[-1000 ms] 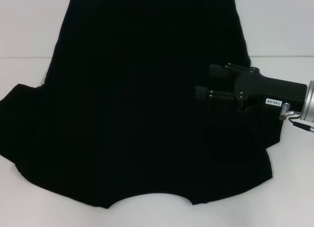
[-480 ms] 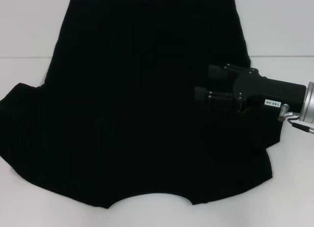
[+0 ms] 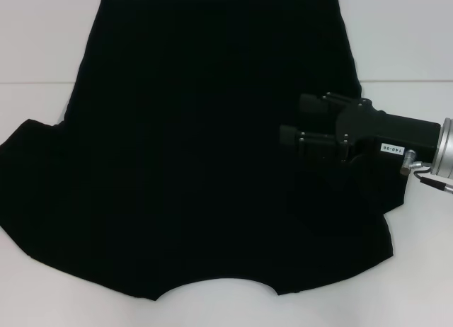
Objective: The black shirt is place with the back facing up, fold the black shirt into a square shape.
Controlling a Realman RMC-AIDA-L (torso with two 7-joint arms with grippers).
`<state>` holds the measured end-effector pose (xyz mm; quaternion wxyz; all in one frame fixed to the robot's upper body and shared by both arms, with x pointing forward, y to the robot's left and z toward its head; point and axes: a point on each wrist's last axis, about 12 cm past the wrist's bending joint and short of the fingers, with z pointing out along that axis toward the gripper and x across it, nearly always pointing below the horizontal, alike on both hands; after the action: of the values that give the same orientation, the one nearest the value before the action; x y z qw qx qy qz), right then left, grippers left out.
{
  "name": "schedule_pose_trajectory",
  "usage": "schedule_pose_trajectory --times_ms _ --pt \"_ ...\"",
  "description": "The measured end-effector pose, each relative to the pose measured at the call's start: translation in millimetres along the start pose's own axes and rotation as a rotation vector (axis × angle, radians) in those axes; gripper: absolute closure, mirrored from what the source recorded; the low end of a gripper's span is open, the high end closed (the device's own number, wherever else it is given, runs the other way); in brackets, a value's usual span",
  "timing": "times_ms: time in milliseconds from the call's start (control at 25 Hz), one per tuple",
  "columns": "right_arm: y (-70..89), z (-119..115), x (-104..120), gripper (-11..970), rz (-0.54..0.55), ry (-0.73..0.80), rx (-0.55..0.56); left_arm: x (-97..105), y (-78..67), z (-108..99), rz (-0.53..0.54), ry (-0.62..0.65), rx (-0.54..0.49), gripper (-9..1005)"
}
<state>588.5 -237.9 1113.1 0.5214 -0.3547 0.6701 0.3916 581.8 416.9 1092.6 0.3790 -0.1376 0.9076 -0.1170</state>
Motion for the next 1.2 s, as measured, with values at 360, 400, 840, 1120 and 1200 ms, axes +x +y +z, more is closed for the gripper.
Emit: schedule_pose_trajectory --times_ms 360,400,840,1120,1200 --pt "-1.1 1.2 -1.5 77 -0.004 0.001 0.003 0.7 -14.5 3.2 0.009 0.012 0.086 997" --pt "-1.1 1.3 -1.6 77 -0.004 0.001 0.002 0.7 -14.5 3.2 0.009 0.012 0.086 997" --pt "-0.7 0.5 -0.7 77 -0.002 0.001 0.002 -16.1 -61.3 21.8 0.123 0.002 0.22 997" --pt "0.4 -0.3 0.6 77 0.002 0.0 0.0 -11.5 -103.2 26.4 0.253 0.016 0.384 997" --pt "0.5 -0.7 0.7 77 0.004 -0.004 0.001 -7.1 -109.2 25.0 0.277 0.015 0.433 997"
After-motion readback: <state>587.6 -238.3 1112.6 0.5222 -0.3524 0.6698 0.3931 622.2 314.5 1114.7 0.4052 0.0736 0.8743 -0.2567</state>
